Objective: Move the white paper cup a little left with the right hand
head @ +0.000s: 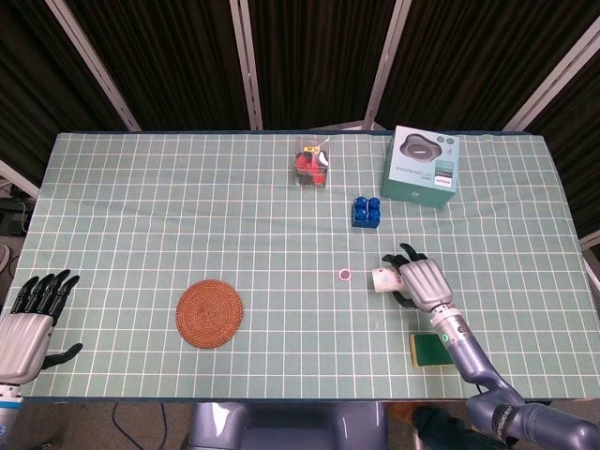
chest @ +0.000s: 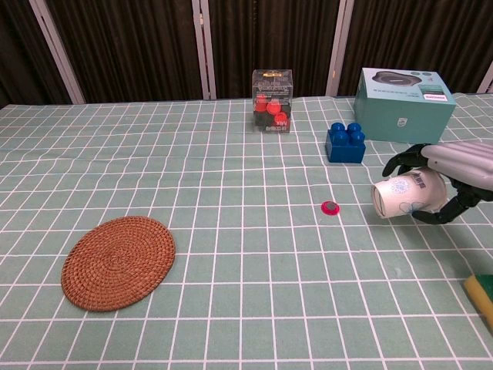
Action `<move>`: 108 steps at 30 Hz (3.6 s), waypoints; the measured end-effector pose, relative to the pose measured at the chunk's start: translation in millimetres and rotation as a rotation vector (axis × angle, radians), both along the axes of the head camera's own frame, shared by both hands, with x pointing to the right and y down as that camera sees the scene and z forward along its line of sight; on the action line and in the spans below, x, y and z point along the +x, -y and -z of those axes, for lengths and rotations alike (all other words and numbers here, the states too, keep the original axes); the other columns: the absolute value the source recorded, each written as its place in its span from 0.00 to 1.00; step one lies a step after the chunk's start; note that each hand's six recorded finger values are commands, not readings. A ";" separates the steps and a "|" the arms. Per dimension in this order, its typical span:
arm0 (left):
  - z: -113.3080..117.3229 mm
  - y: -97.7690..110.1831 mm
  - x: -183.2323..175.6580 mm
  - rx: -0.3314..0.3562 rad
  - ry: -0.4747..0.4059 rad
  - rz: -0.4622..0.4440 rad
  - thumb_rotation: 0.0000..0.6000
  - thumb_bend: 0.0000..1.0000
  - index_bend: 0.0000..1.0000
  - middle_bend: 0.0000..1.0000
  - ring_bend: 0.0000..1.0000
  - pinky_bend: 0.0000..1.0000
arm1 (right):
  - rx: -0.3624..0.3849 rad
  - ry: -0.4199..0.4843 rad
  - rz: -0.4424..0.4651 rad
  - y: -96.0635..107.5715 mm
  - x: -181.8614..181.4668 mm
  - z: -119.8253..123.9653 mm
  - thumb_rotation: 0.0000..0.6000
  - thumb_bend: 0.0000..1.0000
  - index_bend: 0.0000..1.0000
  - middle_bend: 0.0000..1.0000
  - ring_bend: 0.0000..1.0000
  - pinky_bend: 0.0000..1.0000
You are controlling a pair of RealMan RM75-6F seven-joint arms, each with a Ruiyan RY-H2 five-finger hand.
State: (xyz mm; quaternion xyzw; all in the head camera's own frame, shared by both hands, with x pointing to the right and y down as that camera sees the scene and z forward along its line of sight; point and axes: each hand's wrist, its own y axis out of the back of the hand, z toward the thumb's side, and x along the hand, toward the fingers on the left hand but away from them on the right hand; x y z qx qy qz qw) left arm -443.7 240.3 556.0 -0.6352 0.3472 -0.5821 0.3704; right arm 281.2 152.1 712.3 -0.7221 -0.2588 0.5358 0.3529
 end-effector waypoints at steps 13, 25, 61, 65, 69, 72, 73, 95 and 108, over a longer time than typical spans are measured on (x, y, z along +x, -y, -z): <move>-0.2 -0.3 0.8 -0.001 0.000 -0.001 1.00 0.00 0.00 0.00 0.00 0.00 | -0.058 -0.002 0.045 -7.9 -1.2 3.1 1.00 0.14 0.00 0.00 0.00 0.00; -0.6 -0.7 2.6 -0.003 -0.001 -0.007 1.00 0.00 0.00 0.00 0.00 0.00 | 0.195 -0.207 0.400 -11.9 -27.3 25.7 1.00 0.16 0.00 0.00 0.00 0.00; -5.4 1.0 -1.0 -0.019 0.007 0.004 1.00 0.00 0.00 0.00 0.00 0.00 | 0.364 -0.654 0.735 -7.0 -46.9 -14.6 1.00 0.19 0.18 0.28 0.07 0.13; -5.3 0.9 -1.0 -0.020 0.005 0.004 1.00 0.00 0.00 0.00 0.00 0.00 | 0.385 -0.644 0.740 -5.9 -48.0 -14.1 1.00 0.20 0.20 0.30 0.08 0.16; -5.3 0.9 -0.9 -0.020 0.004 0.003 1.00 0.00 0.00 0.00 0.00 0.00 | 0.399 -0.636 0.743 -5.8 -48.1 -14.2 1.00 0.24 0.22 0.31 0.09 0.18; -5.1 0.9 -0.8 -0.020 0.004 0.003 1.00 0.00 0.00 0.00 0.00 0.00 | 0.403 -0.626 0.738 -5.7 -48.0 -14.3 1.00 0.27 0.23 0.32 0.10 0.19; -5.0 0.9 -0.8 -0.020 0.004 0.003 1.00 0.00 0.00 0.00 0.00 0.00 | 0.403 -0.622 0.736 -5.7 -48.0 -14.2 1.00 0.27 0.23 0.32 0.10 0.19; -5.0 0.3 -0.1 -0.024 0.000 0.002 1.00 0.00 0.00 0.00 0.00 0.00 | 0.379 -0.408 0.551 3.3 -57.1 1.7 1.00 0.28 0.25 0.34 0.12 0.24; -3.0 0.3 0.0 -0.029 -0.016 0.005 1.00 0.00 0.00 0.00 0.00 0.00 | 0.181 0.083 0.021 43.2 -73.3 23.7 1.00 0.28 0.25 0.34 0.12 0.25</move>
